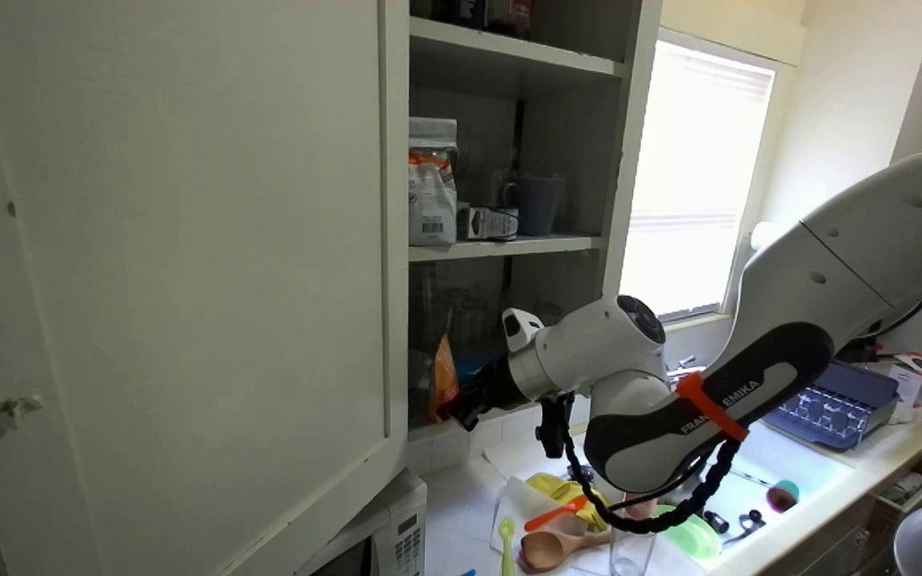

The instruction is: Pick up the orange sachet and put it in the open cabinet

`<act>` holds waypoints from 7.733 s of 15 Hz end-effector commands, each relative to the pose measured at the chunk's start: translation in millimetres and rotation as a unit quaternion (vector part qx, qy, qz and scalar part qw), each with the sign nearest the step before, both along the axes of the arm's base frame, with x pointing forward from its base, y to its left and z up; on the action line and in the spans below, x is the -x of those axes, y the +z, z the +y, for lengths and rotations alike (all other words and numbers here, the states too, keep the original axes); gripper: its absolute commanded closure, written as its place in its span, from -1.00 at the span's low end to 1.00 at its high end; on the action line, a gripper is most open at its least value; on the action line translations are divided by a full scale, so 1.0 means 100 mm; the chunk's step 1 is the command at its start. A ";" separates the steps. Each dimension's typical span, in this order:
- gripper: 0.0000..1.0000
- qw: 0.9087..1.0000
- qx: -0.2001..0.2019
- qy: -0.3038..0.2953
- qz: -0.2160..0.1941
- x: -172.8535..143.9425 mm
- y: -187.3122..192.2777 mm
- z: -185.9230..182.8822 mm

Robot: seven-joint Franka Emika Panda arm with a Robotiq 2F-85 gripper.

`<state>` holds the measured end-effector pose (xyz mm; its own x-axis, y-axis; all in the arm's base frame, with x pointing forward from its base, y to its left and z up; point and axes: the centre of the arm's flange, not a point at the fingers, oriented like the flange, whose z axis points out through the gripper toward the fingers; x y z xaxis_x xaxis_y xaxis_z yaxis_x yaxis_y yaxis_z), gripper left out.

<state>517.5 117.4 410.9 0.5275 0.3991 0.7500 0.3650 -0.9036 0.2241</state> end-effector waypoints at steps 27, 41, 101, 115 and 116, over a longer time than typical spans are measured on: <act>1.00 0.995 -0.074 -0.045 -0.050 -0.55 -0.43 -0.31; 0.98 0.995 -0.069 -0.046 -0.057 0.01 0.11 -0.35; 1.00 0.997 -0.070 -0.003 0.037 -0.31 -0.11 -0.17; 1.00 0.992 0.014 -0.080 0.094 0.37 0.29 -0.39; 1.00 0.989 0.025 -0.087 0.117 0.42 0.30 -0.37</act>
